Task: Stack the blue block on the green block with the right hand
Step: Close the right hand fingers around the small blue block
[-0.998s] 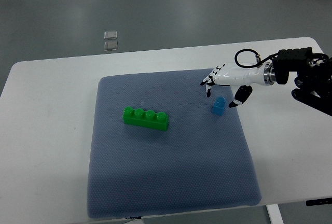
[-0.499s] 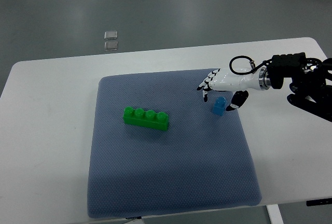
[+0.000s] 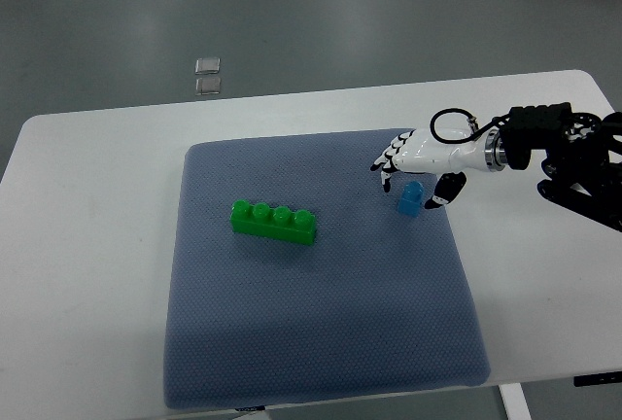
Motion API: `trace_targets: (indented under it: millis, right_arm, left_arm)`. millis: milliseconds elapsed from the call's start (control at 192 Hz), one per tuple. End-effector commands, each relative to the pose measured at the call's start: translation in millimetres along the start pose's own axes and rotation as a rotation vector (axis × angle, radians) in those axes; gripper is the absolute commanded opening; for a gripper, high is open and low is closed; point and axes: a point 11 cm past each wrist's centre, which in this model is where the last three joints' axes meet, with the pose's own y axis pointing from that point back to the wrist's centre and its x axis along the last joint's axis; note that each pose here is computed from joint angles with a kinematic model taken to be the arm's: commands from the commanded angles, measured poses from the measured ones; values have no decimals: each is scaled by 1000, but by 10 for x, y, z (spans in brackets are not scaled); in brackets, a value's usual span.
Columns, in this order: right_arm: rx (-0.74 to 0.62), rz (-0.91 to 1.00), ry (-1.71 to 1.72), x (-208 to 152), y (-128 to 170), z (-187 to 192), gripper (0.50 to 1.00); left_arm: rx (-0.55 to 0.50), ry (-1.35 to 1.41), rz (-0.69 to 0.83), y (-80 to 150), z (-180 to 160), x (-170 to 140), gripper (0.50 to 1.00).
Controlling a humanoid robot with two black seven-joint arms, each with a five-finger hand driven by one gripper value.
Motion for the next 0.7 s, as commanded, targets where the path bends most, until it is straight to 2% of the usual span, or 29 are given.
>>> trace_targets:
  millis: [0,203,296,696]
  right_arm:
    - [0,3,2,3,0,-1,889]
    - [9,-5,8,-27,-10,-22,864]
    - [20,-3,14,-41,-48,-62,836]
    - [21,-9,38,-38,-55,-62,805]
  left_arm:
    - [0,0,0,0,0,0,1000]
    - [0,0,-1,0,0,-1,1000]
    - [0,0,-1,0,0,-1,1000]
    - [0,0,-1,0,0,-1,1000]
